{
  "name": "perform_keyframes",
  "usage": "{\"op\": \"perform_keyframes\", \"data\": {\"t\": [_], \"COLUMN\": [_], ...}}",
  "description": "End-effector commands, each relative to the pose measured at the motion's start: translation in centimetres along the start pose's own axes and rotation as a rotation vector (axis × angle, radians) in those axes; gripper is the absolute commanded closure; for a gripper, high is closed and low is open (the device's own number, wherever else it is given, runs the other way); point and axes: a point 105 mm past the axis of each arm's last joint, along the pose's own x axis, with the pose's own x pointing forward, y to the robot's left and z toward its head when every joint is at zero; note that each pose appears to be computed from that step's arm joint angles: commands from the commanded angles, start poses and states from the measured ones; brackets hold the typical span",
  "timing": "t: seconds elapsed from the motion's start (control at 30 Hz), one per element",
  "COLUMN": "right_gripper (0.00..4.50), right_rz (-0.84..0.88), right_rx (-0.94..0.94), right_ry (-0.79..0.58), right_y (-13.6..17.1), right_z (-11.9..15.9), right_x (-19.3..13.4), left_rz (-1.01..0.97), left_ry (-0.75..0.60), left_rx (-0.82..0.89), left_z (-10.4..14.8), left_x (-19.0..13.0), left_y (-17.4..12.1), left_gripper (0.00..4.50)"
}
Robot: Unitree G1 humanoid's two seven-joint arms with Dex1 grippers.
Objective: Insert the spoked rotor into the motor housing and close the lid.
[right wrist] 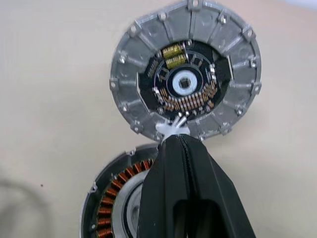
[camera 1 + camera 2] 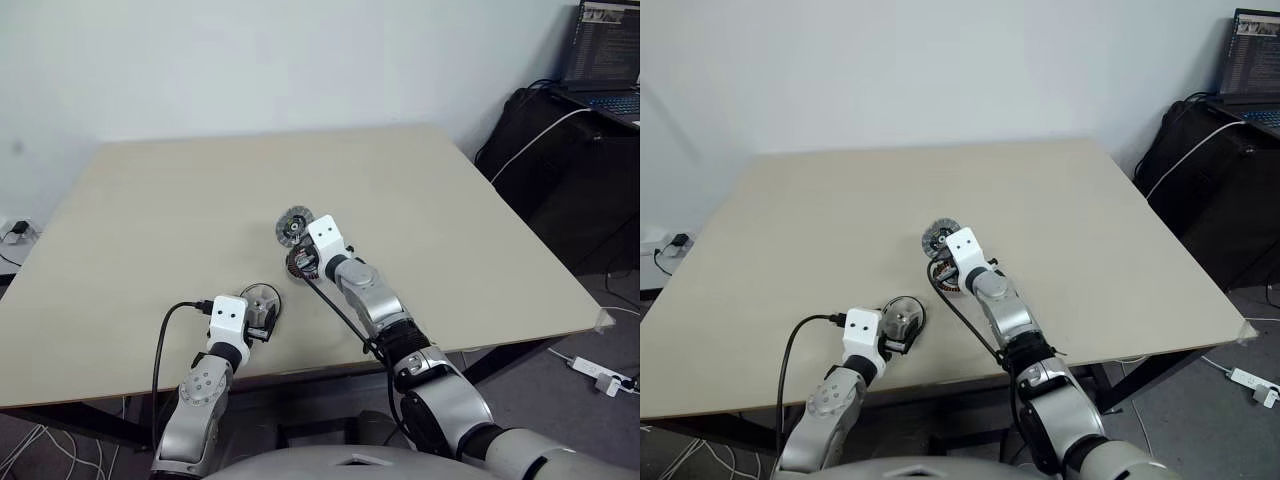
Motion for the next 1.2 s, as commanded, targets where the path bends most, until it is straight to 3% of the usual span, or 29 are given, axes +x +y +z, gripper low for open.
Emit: {"op": "perform_keyframes", "data": {"t": [0.03,0.2,0.5,0.67,0.83,0.97,1.2], "right_gripper": [4.48,4.48,4.48,4.48,3.34,3.34,3.34], "right_rz": [-0.012,-0.013,0.066,0.141,0.241,0.363,0.4], "right_rx": [-0.029,-0.059,-0.107,-0.169,-0.281,-0.361,-0.377], "right_ry": [0.047,0.133,-0.017,0.002,0.06,0.099,0.143], "right_y": [-0.1,0.0,0.2,0.2,0.7,1.6,1.7], "right_z": [-0.5,-2.1,1.7,1.9,1.1,0.6,0.0], "right_x": [0.3,0.2,-0.8,-1.9,-3.0,-4.1,-4.2], "left_rz": [0.002,0.006,-0.006,-0.008,-0.012,-0.01,-0.011], "left_ry": [-0.066,-0.065,-0.065,-0.064,-0.065,-0.065,-0.068], "left_rx": [0.004,0.002,-0.002,-0.004,-0.007,-0.009,-0.009], "left_z": [1.8,1.8,1.7,1.7,1.7,1.7,1.7], "left_x": [0.1,0.1,0.2,0.3,0.3,0.3,0.4], "left_y": [0.0,0.1,-0.2,-0.3,-0.4,-0.4,-0.4], "left_gripper": [0.0,0.0,0.0,0.0,0.0,0.0,0.0]}}
